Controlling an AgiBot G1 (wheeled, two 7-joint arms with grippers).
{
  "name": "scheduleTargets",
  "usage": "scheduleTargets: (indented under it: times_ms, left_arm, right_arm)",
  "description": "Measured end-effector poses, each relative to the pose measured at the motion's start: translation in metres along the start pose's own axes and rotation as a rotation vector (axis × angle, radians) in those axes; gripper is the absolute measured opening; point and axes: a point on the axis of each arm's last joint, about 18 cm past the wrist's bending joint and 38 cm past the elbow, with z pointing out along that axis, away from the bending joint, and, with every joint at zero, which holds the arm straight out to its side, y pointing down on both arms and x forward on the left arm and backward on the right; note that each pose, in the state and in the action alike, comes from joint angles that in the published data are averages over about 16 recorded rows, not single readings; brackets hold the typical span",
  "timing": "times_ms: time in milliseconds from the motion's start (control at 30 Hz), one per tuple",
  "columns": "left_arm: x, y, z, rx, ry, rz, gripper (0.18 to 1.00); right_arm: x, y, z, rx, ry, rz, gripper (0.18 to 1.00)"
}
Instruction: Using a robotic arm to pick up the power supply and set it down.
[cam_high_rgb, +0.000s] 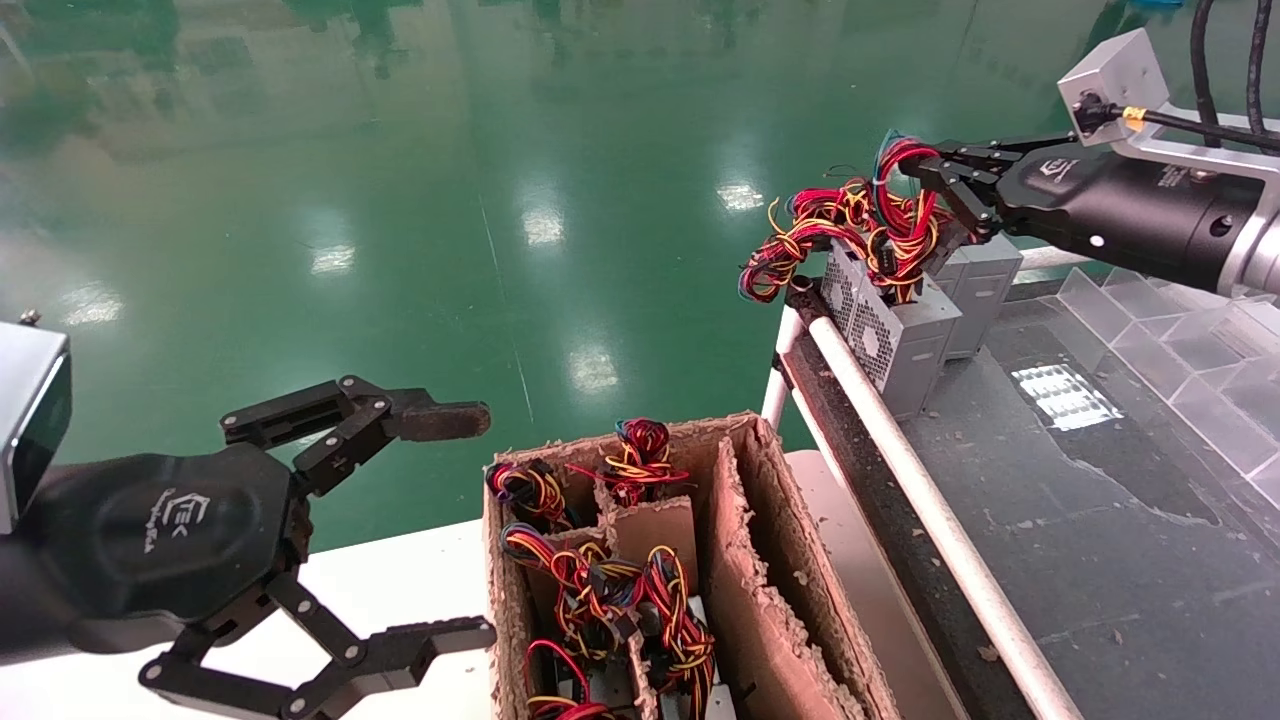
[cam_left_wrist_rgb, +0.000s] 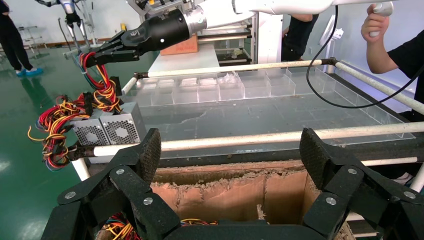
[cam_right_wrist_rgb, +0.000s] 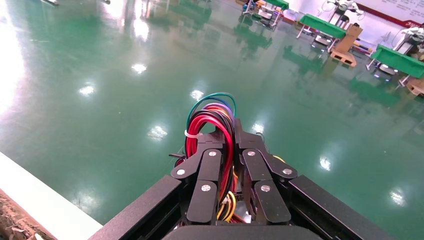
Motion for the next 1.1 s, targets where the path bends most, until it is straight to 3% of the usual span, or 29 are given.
scheduleTargets:
  times_ms: [500, 700, 1100]
  left_arm:
    - [0.000, 0.000, 0.000, 0.000, 0.000, 0.000, 1.001]
    - [0.000, 0.000, 0.000, 0.000, 0.000, 0.000, 1.001]
    - [0.000, 0.000, 0.000, 0.000, 0.000, 0.000, 1.001]
  right_arm:
    - [-0.002, 0.008, 0.002, -0.028, 0.003, 0.012, 0.285]
    - [-0.001, 0.013, 0.001, -0.044, 0.006, 0.016, 0.363]
    - [0.006, 0.002, -0.015, 0.006, 0.007, 0.029, 0.615]
